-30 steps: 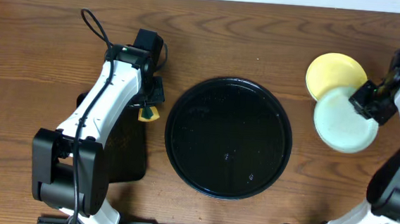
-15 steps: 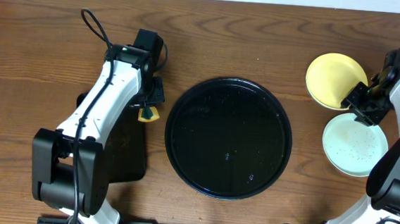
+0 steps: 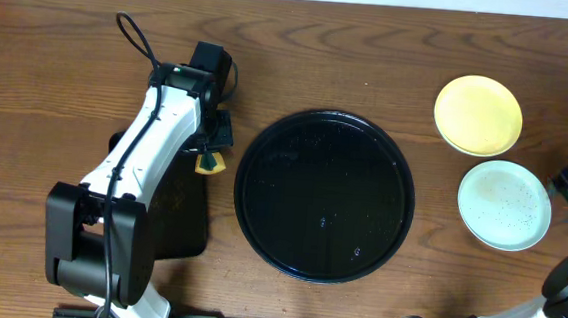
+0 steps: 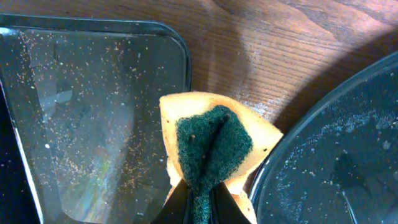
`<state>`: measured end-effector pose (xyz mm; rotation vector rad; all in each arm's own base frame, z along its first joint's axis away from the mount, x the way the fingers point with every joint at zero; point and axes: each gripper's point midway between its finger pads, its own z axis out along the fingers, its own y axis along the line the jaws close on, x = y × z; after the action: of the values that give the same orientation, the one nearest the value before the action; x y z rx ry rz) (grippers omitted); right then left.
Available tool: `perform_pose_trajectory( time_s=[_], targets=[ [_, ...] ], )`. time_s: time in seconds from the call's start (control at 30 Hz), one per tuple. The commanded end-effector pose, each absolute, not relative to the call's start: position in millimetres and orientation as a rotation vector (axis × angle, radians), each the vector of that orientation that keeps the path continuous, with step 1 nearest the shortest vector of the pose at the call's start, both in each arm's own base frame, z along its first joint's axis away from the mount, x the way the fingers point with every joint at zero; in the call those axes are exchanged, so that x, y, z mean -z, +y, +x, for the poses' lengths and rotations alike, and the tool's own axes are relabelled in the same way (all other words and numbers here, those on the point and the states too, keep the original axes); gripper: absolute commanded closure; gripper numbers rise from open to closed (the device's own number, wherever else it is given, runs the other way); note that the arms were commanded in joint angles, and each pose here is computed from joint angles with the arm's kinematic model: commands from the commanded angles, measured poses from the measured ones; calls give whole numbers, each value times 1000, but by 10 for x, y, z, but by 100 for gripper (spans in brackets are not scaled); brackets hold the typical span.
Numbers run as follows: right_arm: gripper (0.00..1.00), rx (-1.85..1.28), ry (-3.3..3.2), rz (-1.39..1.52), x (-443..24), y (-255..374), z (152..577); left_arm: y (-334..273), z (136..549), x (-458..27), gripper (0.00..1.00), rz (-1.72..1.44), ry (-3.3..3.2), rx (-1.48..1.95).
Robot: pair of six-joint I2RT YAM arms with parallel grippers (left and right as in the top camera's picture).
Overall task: Clean dirty plates on tray and stack at the side
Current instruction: 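Carry the mint plate right and set it below the yellow plate, then push the mint plate onto the yellow plate with the right gripper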
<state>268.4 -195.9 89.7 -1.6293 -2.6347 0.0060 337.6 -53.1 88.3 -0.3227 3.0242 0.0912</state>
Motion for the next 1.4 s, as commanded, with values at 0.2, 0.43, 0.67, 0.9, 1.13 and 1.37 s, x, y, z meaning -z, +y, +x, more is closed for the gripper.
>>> perform_pose_trajectory(
  time_s=[0.2,0.43,0.67,0.9,1.13,1.37],
  targets=[
    [50,192,-2523,-1658,-276,-1697,2381,-516,3364,-884,92,-302,3029,-96],
    [38,311,-2545,-1654,48,-1509,2362,-516,3363,-884,92,-296,3030,-96],
    [99,309,-2548,-1663,119,-1494,2342,-516,3363,-884,92,-296,3030,-96],
    [98,308,-2554,-1676,109,-1508,2362,-517,3362,-883,92,-297,3031,-95],
    [99,336,-2655,-1746,-296,-1525,2522,-562,3356,-880,92,-297,3038,-56],
    [98,354,-2778,-1984,-1116,-1542,2579,-564,3366,-881,92,-297,3034,-55]
  ],
)
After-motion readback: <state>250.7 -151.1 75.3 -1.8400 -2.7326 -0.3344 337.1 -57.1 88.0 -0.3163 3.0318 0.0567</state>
